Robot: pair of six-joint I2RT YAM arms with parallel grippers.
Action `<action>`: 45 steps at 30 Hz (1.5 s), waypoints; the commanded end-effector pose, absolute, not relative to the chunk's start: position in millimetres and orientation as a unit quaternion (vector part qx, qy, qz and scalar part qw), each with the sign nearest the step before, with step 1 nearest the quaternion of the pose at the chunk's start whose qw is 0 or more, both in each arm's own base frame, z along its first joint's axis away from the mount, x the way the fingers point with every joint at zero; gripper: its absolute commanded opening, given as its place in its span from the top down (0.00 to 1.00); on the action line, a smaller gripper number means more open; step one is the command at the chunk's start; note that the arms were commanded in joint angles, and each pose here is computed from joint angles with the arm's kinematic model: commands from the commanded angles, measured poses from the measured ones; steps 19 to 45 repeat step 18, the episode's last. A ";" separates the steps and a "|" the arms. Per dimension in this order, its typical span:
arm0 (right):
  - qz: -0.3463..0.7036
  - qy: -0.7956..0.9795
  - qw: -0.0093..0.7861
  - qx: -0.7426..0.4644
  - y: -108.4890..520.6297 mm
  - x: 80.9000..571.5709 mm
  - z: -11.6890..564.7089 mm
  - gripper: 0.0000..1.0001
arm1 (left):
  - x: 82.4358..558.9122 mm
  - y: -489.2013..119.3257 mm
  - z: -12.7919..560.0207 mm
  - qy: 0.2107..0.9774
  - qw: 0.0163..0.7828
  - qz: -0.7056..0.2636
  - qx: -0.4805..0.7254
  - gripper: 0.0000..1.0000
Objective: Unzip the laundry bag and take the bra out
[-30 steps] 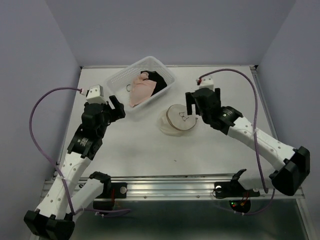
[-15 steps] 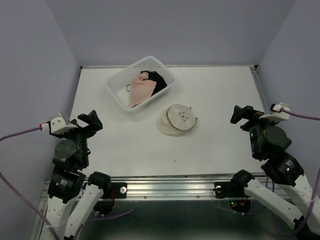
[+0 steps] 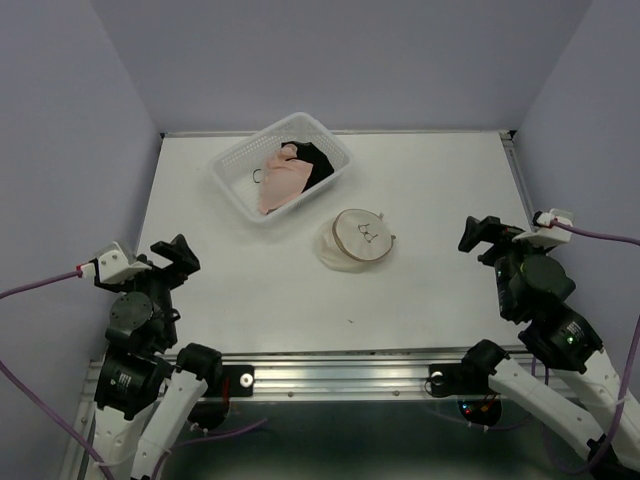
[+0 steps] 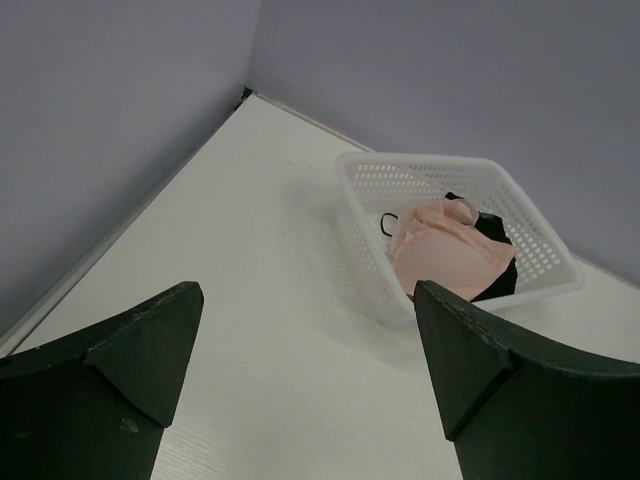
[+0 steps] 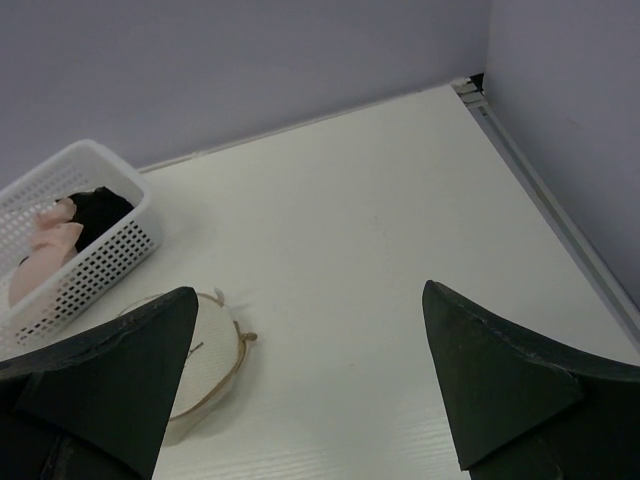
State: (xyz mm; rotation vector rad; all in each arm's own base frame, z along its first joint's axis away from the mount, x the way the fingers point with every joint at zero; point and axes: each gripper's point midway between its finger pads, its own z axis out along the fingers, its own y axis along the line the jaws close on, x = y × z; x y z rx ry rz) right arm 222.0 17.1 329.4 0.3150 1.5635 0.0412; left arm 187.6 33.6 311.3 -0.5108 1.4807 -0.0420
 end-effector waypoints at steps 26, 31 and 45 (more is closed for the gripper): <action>0.000 0.702 0.699 0.135 22.9 234.0 323.0 0.00 | 202.5 34.5 297.2 0.665 0.704 -0.007 -0.247 0.01; 0.000 0.702 0.699 0.135 22.9 234.0 323.0 0.00 | 202.5 34.5 297.2 0.665 0.704 -0.007 -0.247 0.01; 0.000 0.702 0.699 0.135 22.9 234.0 323.0 0.00 | 202.5 34.5 297.2 0.665 0.704 -0.007 -0.247 0.01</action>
